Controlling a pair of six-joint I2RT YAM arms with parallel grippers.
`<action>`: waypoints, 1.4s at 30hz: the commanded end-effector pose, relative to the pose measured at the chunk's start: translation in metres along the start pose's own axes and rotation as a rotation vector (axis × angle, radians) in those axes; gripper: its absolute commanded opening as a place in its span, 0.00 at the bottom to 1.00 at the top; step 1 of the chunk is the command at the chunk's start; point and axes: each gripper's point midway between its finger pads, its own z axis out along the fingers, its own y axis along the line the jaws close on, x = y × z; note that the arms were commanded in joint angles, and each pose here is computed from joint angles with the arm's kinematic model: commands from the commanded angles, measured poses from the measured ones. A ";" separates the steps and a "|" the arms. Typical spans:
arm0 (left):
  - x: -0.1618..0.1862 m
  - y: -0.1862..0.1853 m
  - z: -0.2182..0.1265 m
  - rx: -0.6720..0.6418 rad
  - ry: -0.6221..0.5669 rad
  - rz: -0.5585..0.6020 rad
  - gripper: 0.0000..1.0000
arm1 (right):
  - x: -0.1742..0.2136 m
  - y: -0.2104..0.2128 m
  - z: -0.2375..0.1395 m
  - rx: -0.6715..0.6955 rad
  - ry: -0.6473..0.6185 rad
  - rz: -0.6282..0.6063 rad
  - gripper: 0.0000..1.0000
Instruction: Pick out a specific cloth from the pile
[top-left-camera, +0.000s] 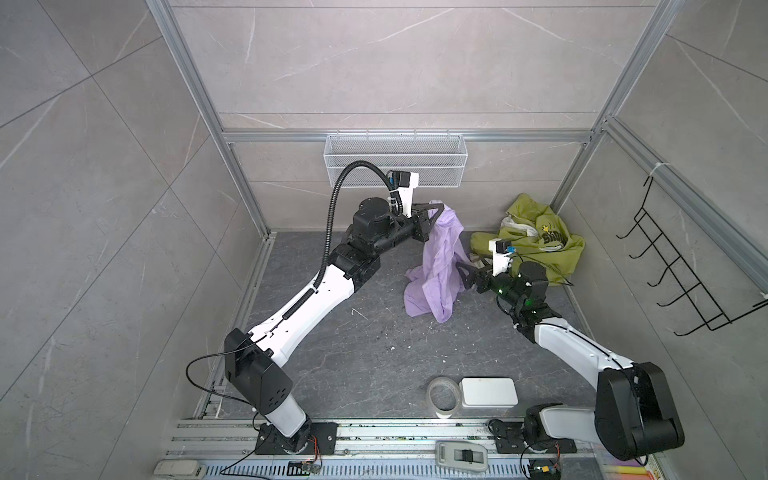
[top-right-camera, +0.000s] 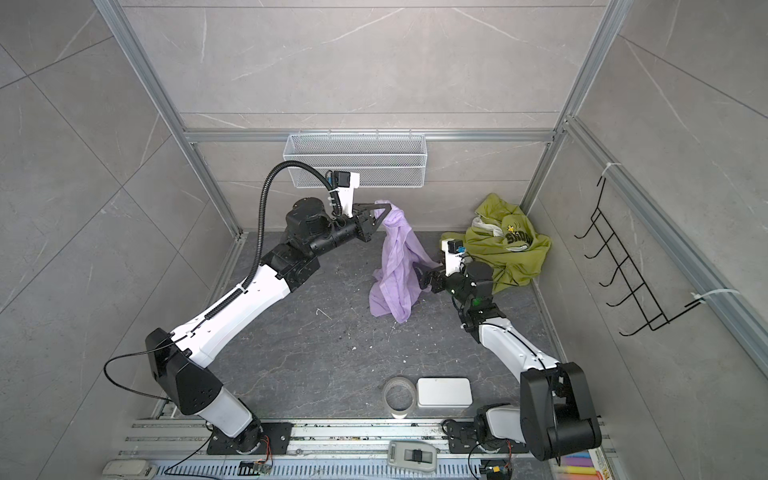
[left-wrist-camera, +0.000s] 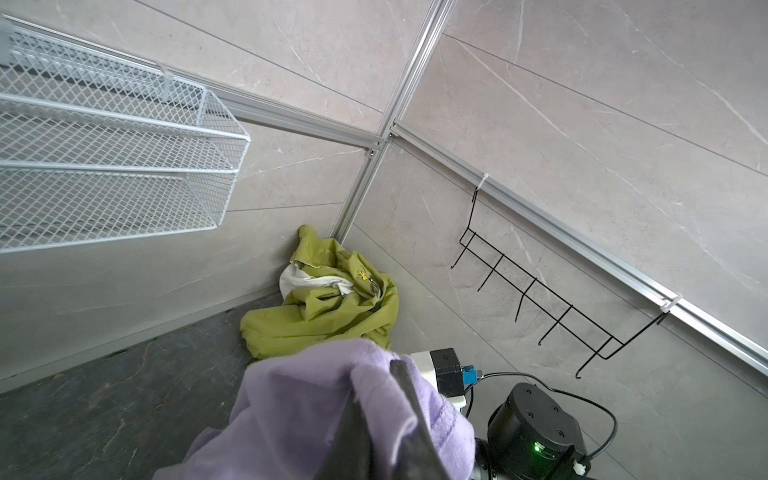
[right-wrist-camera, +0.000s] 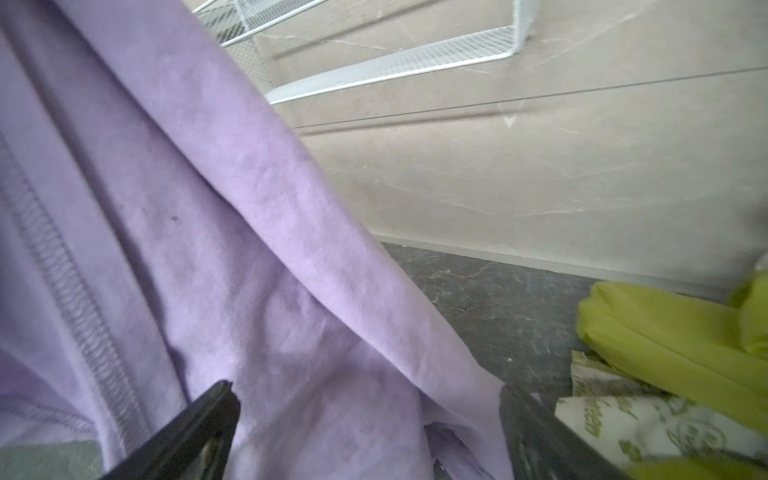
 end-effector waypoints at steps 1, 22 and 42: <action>-0.038 -0.018 -0.024 0.018 -0.095 0.090 0.00 | -0.007 0.024 0.004 -0.179 -0.013 -0.145 1.00; -0.039 -0.032 -0.040 0.077 -0.091 0.124 0.00 | 0.044 -0.010 0.048 -0.308 0.157 -0.229 1.00; -0.043 -0.034 -0.034 0.100 -0.113 0.102 0.00 | 0.070 0.009 0.070 -0.448 0.156 -0.199 0.84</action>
